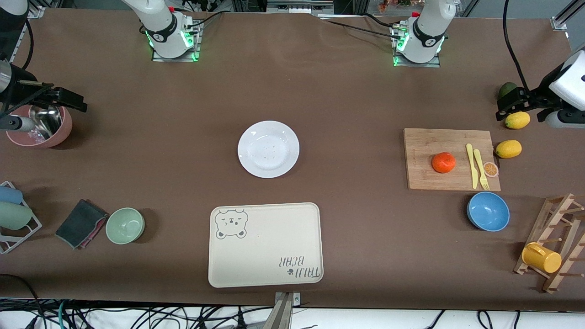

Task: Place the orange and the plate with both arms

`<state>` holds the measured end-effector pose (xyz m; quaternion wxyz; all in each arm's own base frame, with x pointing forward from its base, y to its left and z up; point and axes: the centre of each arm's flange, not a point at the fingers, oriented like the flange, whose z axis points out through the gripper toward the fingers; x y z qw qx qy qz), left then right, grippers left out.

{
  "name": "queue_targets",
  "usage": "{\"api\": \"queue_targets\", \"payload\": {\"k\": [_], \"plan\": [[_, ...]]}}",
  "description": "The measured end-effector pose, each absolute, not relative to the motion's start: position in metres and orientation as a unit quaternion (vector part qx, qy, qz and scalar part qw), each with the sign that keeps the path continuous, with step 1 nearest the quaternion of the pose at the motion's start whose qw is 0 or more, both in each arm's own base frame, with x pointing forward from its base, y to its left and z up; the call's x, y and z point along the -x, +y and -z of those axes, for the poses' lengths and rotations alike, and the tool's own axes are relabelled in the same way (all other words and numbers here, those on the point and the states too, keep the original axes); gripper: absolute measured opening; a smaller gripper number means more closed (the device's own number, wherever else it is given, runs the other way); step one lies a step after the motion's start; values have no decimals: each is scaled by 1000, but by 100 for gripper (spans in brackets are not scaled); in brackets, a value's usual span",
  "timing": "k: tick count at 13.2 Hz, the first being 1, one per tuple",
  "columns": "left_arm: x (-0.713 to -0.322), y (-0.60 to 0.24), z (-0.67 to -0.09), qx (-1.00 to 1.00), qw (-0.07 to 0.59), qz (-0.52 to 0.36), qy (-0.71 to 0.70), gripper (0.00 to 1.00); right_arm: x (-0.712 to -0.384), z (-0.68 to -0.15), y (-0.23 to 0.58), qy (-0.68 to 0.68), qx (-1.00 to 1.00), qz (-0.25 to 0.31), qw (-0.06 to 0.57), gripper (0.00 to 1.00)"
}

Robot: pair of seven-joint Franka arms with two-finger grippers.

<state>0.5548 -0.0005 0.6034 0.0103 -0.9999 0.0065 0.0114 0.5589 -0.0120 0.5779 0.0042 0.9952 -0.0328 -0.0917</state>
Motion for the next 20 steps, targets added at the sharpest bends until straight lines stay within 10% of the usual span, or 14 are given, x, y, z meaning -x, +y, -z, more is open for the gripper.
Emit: {"api": "queue_targets", "payload": {"k": [20], "plan": [[-617, 24, -289, 997, 7, -75, 12, 100, -559, -577, -12, -33, -995, 93, 4, 100]]}}
